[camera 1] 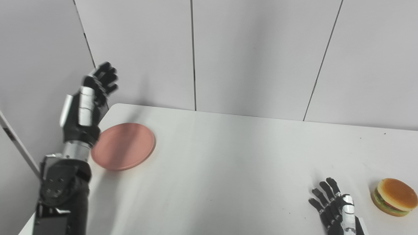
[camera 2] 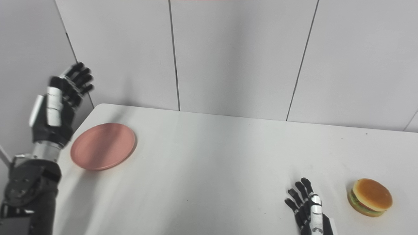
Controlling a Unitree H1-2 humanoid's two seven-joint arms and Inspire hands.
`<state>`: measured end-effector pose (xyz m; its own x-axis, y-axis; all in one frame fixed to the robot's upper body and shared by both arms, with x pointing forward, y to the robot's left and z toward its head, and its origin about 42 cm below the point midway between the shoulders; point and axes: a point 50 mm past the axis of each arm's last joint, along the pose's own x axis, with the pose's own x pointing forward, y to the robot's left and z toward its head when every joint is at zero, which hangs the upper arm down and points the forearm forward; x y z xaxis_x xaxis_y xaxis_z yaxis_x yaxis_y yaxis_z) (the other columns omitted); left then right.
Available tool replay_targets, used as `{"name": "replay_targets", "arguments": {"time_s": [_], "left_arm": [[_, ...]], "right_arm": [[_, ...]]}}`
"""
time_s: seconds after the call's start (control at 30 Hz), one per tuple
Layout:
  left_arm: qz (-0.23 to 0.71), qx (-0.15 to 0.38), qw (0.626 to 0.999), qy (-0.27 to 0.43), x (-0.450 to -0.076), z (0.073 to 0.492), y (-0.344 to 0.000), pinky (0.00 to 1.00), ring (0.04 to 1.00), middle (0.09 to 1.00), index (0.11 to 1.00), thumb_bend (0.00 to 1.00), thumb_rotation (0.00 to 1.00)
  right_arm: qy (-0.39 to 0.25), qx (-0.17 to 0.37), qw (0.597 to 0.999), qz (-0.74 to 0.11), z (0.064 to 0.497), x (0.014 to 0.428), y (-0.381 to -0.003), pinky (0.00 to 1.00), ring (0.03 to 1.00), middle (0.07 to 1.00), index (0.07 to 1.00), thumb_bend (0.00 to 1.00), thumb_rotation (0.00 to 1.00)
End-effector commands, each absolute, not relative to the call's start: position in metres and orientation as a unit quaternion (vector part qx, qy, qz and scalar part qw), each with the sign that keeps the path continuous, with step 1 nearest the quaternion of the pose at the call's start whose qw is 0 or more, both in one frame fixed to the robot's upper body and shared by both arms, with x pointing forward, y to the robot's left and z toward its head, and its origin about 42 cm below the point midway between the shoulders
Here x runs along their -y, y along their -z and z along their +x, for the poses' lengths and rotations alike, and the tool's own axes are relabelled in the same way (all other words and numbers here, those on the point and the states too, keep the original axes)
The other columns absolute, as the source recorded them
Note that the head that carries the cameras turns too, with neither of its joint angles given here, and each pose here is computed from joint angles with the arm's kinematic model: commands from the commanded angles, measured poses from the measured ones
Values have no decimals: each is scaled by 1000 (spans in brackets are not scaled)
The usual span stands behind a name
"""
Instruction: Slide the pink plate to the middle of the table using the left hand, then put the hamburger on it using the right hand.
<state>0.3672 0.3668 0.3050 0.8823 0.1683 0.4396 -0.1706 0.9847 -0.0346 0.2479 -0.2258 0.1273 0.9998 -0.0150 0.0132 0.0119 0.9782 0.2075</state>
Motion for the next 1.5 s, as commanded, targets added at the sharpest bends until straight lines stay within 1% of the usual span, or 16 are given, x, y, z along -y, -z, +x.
{"name": "replay_targets", "arguments": {"time_s": [0.0, 0.17, 0.27, 0.33, 0.43, 0.53, 0.67, 0.83, 0.97, 1.13, 1.2, 1.3, 1.47], "left_arm": [[1, 255, 963, -92, -385, 376, -329, 898, 883, 867, 803, 873, 890], [-27, 228, 968, -103, -413, 394, -325, 849, 855, 836, 779, 886, 856], [-51, 207, 971, -106, -428, 405, -317, 855, 862, 828, 777, 881, 848], [-73, 188, 973, -108, -435, 412, -310, 851, 848, 811, 757, 890, 836], [-97, 155, 978, -105, -441, 425, -292, 834, 841, 812, 749, 903, 828], [-110, 136, 979, -106, -442, 434, -280, 831, 831, 812, 760, 922, 818], [-117, 105, 980, -123, -447, 442, -254, 836, 837, 800, 769, 902, 817], [-122, 75, 979, -145, -451, 444, -229, 842, 839, 814, 799, 836, 842], [-104, 44, 982, -152, -455, 444, -207, 873, 870, 842, 841, 836, 870], [-106, 32, 980, -164, -457, 442, -190, 879, 871, 844, 836, 824, 851], [-106, 31, 980, -164, -458, 441, -186, 896, 883, 853, 840, 815, 848], [-104, 31, 980, -166, -460, 439, -185, 895, 883, 849, 833, 821, 845], [-95, 29, 981, -166, -463, 436, -186, 854, 870, 835, 835, 820, 864]], "right_arm": [[12, -17, 993, 114, 243, 225, -117, 866, 889, 922, 934, 690, 1000], [18, -14, 993, 115, 242, 226, -117, 865, 878, 899, 921, 718, 1000], [20, -14, 993, 114, 241, 227, -117, 864, 874, 896, 920, 739, 1000], [20, -13, 993, 113, 240, 228, -116, 869, 874, 890, 918, 742, 1000], [20, -15, 993, 116, 240, 229, -117, 882, 879, 889, 920, 742, 1000], [21, -16, 993, 116, 240, 230, -117, 891, 880, 881, 921, 744, 1000], [23, -16, 993, 113, 239, 230, -116, 877, 866, 851, 915, 740, 1000], [24, -14, 993, 112, 237, 230, -117, 868, 855, 832, 912, 732, 1000], [27, -16, 994, 108, 235, 230, -117, 830, 837, 820, 902, 739, 1000], [23, -15, 993, 113, 234, 230, -118, 844, 846, 819, 904, 746, 1000], [24, -15, 994, 110, 234, 231, -119, 841, 844, 819, 903, 746, 1000], [26, -16, 994, 107, 234, 232, -119, 838, 841, 820, 902, 746, 1000], [28, -18, 994, 108, 234, 232, -119, 827, 836, 813, 891, 735, 1000]]}}
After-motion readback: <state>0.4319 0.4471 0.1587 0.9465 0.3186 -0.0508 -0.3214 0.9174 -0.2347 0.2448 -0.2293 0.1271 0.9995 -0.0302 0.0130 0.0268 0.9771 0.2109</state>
